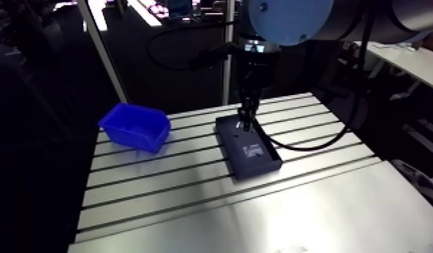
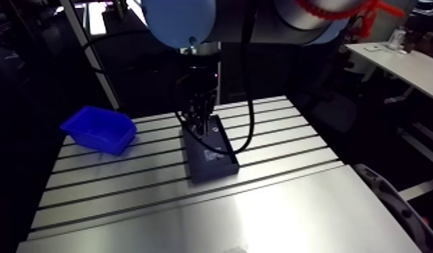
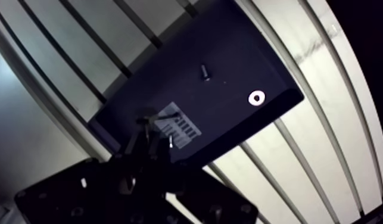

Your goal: Pick up the M10 bolt from the tray and put it into the blue bin.

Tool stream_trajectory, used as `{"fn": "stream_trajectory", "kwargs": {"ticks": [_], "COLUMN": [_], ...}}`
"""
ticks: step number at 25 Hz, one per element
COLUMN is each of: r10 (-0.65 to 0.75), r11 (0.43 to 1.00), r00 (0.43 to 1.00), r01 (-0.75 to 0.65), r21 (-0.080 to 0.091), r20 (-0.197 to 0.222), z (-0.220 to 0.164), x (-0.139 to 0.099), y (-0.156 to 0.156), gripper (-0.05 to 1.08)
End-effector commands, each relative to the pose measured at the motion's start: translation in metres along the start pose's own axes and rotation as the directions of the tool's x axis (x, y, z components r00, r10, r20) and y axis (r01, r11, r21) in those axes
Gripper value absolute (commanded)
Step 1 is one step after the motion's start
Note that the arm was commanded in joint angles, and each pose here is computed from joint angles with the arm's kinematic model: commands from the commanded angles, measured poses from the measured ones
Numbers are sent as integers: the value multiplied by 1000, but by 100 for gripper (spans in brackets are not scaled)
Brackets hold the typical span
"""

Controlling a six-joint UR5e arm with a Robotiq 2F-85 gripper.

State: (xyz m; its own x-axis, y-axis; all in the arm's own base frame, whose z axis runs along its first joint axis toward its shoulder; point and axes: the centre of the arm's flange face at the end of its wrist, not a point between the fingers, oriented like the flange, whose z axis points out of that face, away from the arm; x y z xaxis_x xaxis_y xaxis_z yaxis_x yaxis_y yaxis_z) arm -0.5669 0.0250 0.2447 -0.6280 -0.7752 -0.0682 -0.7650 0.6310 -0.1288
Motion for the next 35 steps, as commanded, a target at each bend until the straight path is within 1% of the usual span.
{"fn": "stream_trajectory", "kwargs": {"ticks": [1, 3, 4, 5, 9, 11, 13, 14, 18, 19, 22, 24, 28, 31, 32, 34, 35], "r10": [-65, -76, -84, -87, -96, -98, -110, -113, -89, -73, -34, -3, 73, 134, 159, 218, 246], "r11": [998, 997, 996, 995, 995, 995, 993, 993, 996, 997, 999, 1000, 997, 990, 986, 975, 968], "r00": [998, 997, 996, 996, 995, 995, 994, 993, 995, 995, 996, 997, 994, 987, 984, 972, 965], "r01": [65, 76, 83, 86, 95, 97, 109, 112, 88, 71, 32, 1, -75, -136, -162, -221, -250], "r21": [-19, -30, -39, -41, -33, -35, -41, -41, -28, -26, -26, -26, -20, -21, -29, -31, -35], "r20": [-6, -11, -13, -16, -20, -25, -28, -29, -54, -62, -80, -82, -82, -86, -85, -85, -87], "z": [-17, -23, -28, -32, -44, -49, -54, -57, -65, -66, -72, -73, -77, -79, -83, -87, -90], "x": [2, 6, 9, 10, 17, 20, 28, 30, 38, 39, 44, 47, 53, 62, 64, 72, 77], "y": [-10, -13, -17, -19, -27, -30, -33, -34, -38, -39, -45, -46, -52, -59, -61, -69, -72], "gripper": [107, 107, 107, 107, 107, 107, 107, 107, 107, 107, 107, 107, 107, 108, 108, 108, 108]}}
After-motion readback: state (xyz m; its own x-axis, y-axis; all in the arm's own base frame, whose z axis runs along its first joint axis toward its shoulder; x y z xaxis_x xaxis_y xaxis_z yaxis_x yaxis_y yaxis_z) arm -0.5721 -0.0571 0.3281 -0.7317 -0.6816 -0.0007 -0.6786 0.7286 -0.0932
